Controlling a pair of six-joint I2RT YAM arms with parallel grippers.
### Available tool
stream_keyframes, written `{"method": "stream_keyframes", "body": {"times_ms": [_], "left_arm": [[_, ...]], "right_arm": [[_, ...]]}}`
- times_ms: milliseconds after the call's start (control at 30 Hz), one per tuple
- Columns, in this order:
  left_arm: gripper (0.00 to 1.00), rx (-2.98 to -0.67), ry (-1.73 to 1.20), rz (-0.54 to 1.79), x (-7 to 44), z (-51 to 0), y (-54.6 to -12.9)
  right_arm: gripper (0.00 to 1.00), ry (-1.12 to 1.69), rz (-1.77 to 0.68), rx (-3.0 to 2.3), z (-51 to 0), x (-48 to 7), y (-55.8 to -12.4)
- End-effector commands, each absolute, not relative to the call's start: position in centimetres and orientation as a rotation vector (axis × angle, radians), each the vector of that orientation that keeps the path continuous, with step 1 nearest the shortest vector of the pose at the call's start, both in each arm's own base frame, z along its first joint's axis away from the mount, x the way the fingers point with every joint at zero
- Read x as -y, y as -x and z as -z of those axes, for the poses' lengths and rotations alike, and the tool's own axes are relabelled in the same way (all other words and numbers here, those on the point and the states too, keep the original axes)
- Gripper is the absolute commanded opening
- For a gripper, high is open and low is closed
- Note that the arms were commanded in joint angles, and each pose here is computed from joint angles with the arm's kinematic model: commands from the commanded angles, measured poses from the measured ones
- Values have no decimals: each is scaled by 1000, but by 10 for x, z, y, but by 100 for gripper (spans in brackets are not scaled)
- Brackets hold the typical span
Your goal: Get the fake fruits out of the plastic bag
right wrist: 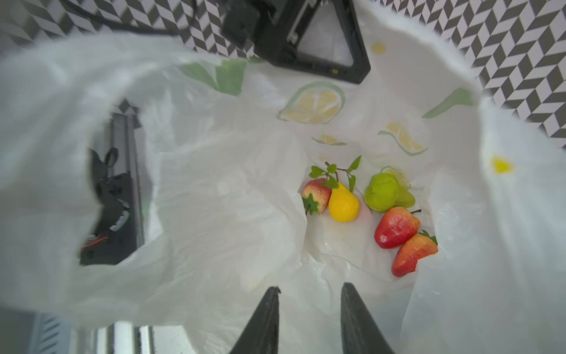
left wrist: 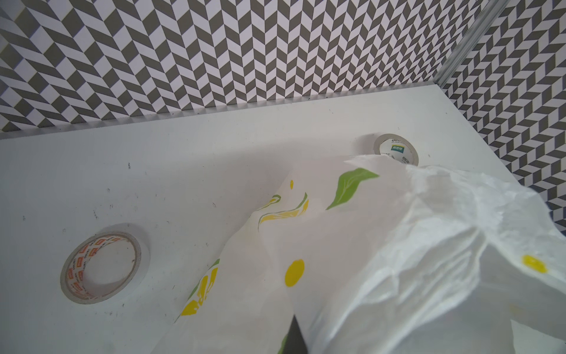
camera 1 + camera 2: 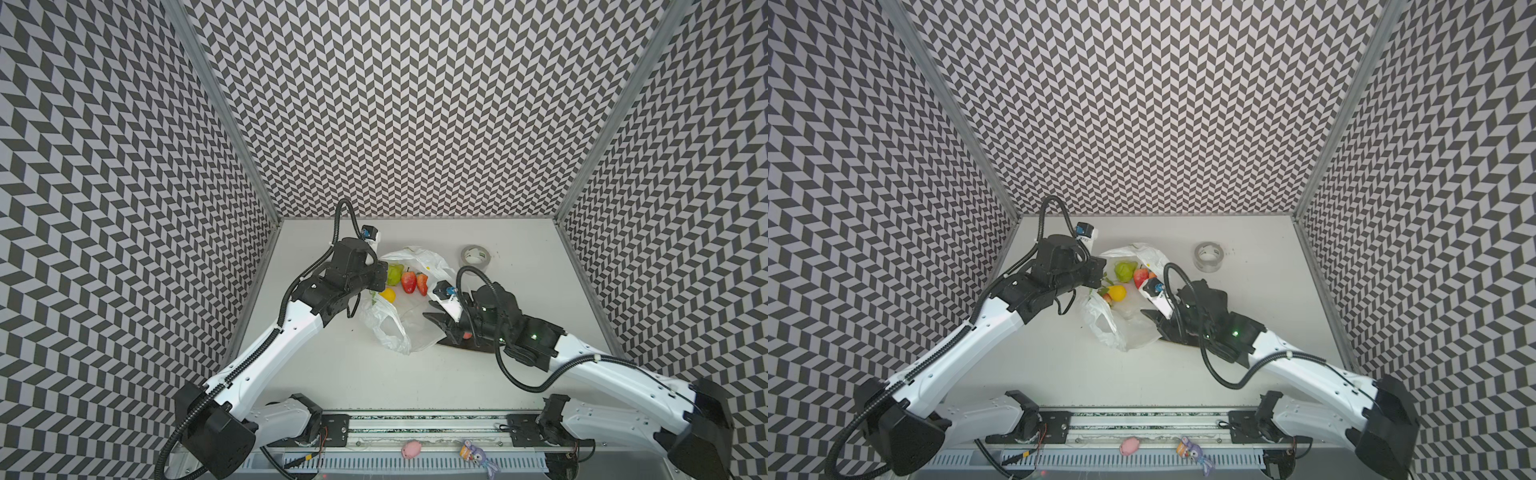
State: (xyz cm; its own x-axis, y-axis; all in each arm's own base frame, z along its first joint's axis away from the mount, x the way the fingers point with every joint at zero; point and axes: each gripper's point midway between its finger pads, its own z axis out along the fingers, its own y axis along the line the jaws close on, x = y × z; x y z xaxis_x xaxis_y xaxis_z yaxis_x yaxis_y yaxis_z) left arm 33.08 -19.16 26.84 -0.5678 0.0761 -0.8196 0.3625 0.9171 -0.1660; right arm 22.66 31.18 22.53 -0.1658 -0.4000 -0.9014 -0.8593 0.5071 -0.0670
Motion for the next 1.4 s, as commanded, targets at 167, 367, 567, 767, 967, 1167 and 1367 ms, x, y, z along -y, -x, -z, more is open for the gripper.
{"method": "stream_keyframes", "body": {"times_ms": [167, 367, 567, 767, 967, 1167, 1367], "left_arm": [[0, -2118, -296, 409, 189, -284, -329], [0, -2125, -306, 409, 190, -283, -329], [0, -2101, -364, 448, 196, -285, -322], [0, -2042, -482, 532, 202, -281, -298], [0, -2021, -583, 516, 199, -263, -282], [0, -1971, -695, 555, 209, -263, -273], [0, -1880, -734, 530, 206, -273, -269]], "right_arm": [[29, 1017, -366, -1769, -199, -346, -273], [29, 1004, -278, -1798, -180, -352, -287], [32, 947, -239, -1872, -165, -337, -287], [39, 907, -357, -1947, -155, -352, -289], [51, 947, -708, -1885, -170, -361, -255], [55, 932, -803, -1909, -169, -354, -249], [61, 927, -949, -1882, -186, -355, -241]]}}
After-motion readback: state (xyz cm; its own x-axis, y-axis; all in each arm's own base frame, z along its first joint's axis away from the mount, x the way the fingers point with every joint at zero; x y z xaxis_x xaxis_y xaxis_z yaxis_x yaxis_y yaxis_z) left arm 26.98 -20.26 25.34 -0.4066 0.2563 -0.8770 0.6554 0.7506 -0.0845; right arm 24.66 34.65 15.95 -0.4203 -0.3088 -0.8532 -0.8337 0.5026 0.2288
